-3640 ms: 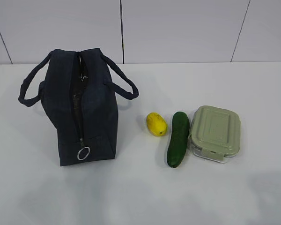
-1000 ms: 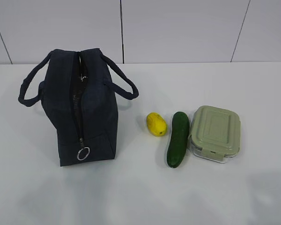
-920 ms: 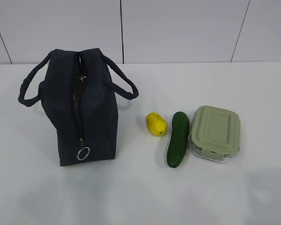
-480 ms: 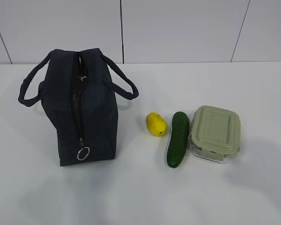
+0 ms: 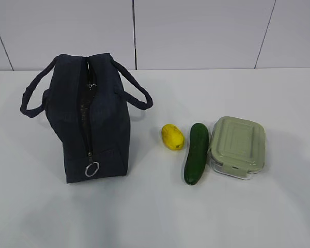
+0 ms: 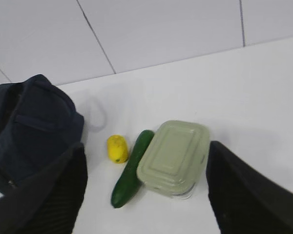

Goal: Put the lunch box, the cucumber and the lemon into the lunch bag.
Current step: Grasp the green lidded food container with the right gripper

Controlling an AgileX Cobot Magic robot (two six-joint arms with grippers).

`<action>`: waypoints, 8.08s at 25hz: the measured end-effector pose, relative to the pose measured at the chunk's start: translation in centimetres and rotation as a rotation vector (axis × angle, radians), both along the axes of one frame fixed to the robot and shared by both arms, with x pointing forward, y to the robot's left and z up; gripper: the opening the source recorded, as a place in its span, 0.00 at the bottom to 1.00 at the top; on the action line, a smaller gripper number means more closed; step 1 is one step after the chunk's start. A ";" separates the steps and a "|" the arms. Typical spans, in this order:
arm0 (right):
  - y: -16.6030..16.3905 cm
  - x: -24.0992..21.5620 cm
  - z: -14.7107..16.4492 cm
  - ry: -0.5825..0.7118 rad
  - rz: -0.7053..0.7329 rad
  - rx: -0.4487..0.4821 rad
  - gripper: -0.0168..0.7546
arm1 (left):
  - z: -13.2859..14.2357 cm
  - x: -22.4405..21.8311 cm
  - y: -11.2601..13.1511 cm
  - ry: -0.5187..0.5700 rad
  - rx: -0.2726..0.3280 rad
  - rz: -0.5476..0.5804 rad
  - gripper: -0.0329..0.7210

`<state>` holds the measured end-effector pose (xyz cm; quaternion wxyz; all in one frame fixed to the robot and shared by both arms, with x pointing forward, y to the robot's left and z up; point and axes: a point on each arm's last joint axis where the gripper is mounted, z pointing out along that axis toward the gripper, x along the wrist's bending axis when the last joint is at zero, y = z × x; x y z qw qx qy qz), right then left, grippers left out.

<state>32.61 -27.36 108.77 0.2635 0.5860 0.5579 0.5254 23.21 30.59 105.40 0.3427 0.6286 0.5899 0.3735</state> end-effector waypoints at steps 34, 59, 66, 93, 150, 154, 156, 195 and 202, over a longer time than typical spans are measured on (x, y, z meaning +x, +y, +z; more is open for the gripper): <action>-1.4 12.2 -2.0 0.403 0.415 0.218 0.76 | 0.0 0.0 0.0 0.000 0.000 0.000 0.37; -3.6 15.4 -10.2 0.512 0.440 0.398 0.76 | 0.0 0.0 0.0 0.000 0.000 0.000 0.37; -5.2 15.6 -12.6 0.506 0.396 0.476 0.76 | 0.0 0.0 0.0 0.000 0.000 0.000 0.37; -6.5 18.3 -17.6 0.516 0.317 0.604 0.76 | 0.0 0.0 0.0 0.000 0.000 0.000 0.37; -8.6 21.6 -18.9 0.461 0.237 0.515 0.76 | 0.0 0.0 0.0 0.000 0.000 -0.016 0.37; -8.7 22.1 -19.6 0.483 0.240 0.565 0.76 | 0.0 0.0 0.0 0.000 0.000 -0.016 0.37; -8.7 22.3 -19.9 0.486 0.255 0.588 0.76 | 0.0 0.0 0.0 0.000 0.000 -0.016 0.37; -7.9 24.0 -21.8 0.528 0.322 0.630 0.76 | 0.0 0.0 0.0 0.000 0.000 -0.016 0.37; -7.9 24.0 -21.7 0.536 0.314 0.643 0.76 | 0.0 0.0 0.0 0.000 0.000 -0.016 0.37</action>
